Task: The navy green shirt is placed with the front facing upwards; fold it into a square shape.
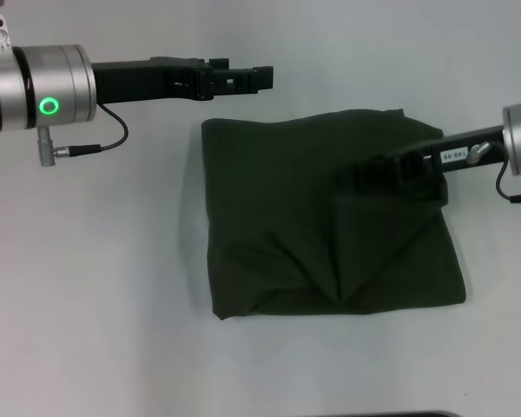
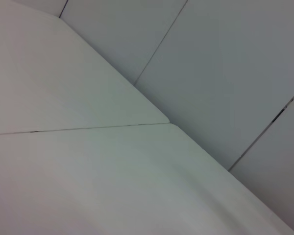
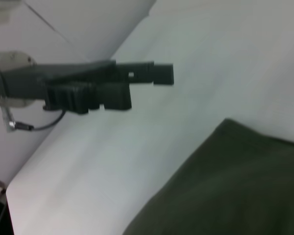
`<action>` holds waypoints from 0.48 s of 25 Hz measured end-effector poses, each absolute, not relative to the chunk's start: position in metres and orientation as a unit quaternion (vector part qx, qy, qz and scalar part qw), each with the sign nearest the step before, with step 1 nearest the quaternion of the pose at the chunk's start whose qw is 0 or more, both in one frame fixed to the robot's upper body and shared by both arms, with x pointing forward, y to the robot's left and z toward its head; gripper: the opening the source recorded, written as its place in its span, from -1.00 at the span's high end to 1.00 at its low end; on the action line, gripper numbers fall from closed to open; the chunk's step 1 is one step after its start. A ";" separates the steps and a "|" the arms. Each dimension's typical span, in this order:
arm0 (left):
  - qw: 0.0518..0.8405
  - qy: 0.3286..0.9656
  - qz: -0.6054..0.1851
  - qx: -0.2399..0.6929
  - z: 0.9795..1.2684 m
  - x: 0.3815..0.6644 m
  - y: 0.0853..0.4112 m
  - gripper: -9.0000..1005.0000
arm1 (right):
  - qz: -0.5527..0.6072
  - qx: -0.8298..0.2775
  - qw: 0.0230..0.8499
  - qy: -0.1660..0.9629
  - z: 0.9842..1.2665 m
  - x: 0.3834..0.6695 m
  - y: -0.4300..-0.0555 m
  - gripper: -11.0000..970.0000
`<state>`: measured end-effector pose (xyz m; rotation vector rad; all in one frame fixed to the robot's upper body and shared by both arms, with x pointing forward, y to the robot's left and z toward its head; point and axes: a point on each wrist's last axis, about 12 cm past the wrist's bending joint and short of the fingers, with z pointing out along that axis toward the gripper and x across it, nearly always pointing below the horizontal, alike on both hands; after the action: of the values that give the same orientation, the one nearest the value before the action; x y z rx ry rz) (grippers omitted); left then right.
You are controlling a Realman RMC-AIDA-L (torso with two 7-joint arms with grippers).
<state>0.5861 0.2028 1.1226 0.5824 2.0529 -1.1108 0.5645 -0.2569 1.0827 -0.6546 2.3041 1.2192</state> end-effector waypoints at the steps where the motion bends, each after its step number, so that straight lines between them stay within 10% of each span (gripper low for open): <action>1: 0.360 0.797 -0.430 0.226 1.122 0.586 0.203 -0.86 | 0.441 -0.239 0.221 0.836 1.081 0.564 -0.256 0.87; 12: 0.365 0.798 -0.424 0.225 1.120 0.587 0.203 -0.86 | 0.440 -0.239 0.183 0.846 1.074 0.554 -0.262 0.87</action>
<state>0.5869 0.2030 1.1203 0.5798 2.0525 -1.0897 0.5538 -0.2617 1.0743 -0.6752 2.3862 1.2424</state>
